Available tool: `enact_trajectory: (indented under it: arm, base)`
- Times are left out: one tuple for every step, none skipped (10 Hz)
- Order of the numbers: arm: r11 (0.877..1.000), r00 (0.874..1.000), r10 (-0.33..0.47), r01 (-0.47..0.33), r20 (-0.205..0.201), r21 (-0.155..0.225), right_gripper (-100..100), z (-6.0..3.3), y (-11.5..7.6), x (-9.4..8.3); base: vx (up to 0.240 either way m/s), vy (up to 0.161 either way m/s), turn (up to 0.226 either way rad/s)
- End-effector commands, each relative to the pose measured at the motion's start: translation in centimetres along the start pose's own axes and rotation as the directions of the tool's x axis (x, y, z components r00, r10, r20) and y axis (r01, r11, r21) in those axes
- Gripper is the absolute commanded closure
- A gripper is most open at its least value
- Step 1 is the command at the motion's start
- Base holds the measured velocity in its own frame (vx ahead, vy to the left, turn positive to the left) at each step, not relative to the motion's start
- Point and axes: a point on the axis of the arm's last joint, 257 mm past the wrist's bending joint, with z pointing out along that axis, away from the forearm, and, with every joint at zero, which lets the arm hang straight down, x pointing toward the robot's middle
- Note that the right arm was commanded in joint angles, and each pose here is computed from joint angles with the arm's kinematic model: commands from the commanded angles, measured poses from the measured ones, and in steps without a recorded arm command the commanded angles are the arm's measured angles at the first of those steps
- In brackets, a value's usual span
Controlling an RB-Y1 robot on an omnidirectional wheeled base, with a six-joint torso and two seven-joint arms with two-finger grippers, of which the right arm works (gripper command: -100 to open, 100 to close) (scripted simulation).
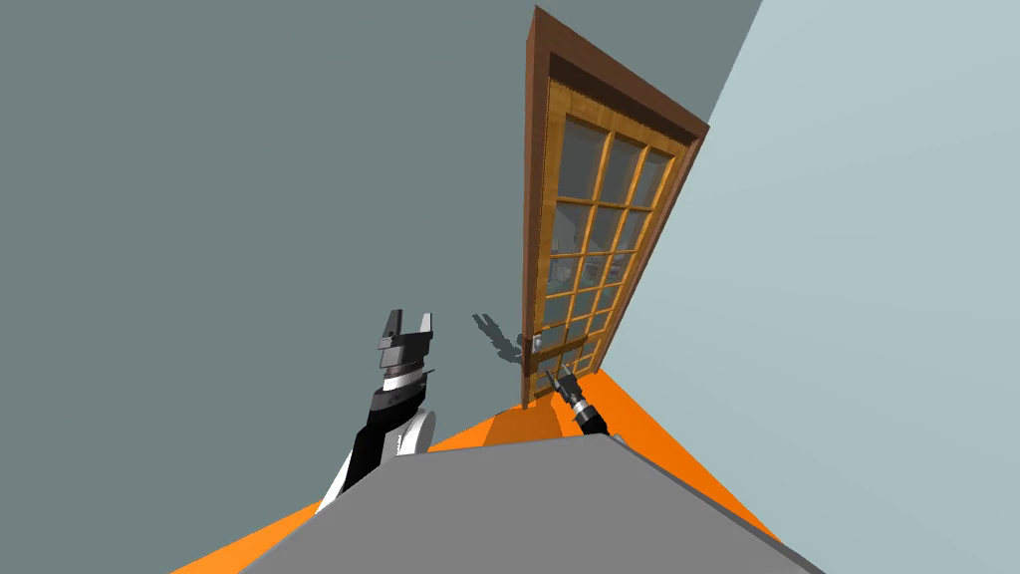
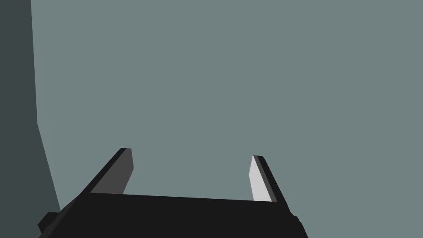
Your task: Pull the door open
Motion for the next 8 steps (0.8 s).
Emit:
enact_trajectory:
  arm:
    - [1.0, 1.0, -0.012, 0.012, -0.008, -0.004, -100, -0.17, 0.0, 0.5]
    - [1.0, 1.0, -0.007, 0.007, -0.006, -0.002, -100, -0.09, 0.1, 0.3]
    - [1.0, 1.0, -0.006, 0.006, -0.01, 0.025, -100, -1.39, -2.0, 0.6]
    - [0.999, 1.0, -0.005, 0.005, -0.012, 0.041, -100, -2.13, -3.2, 0.7]
    - [0.999, 1.0, -0.004, 0.005, -0.013, 0.05, -100, -2.53, -3.8, 0.7]
    - [0.999, 1.0, -0.004, 0.005, -0.013, 0.05, -100, -2.53, -3.8, 0.7]
    - [0.998, 1.0, -0.004, 0.005, -0.013, 0.059, -100, -2.95, -4.5, 0.7]
    - [0.998, 1.0, -0.004, 0.005, -0.014, 0.069, -100, -3.39, -5.1, 0.7]
  base:
    - [0.087, -0.022, -0.016]
    - [0.032, -0.011, 0.001]
    - [0.033, 0.155, 0.227]
    - [0.113, 0.211, 0.241]
    - [0.126, 0.156, 0.103]
    - [0.07, 0.087, -0.004]
    - [0.055, 0.046, 0.055]
    - [0.071, 0.033, 0.107]
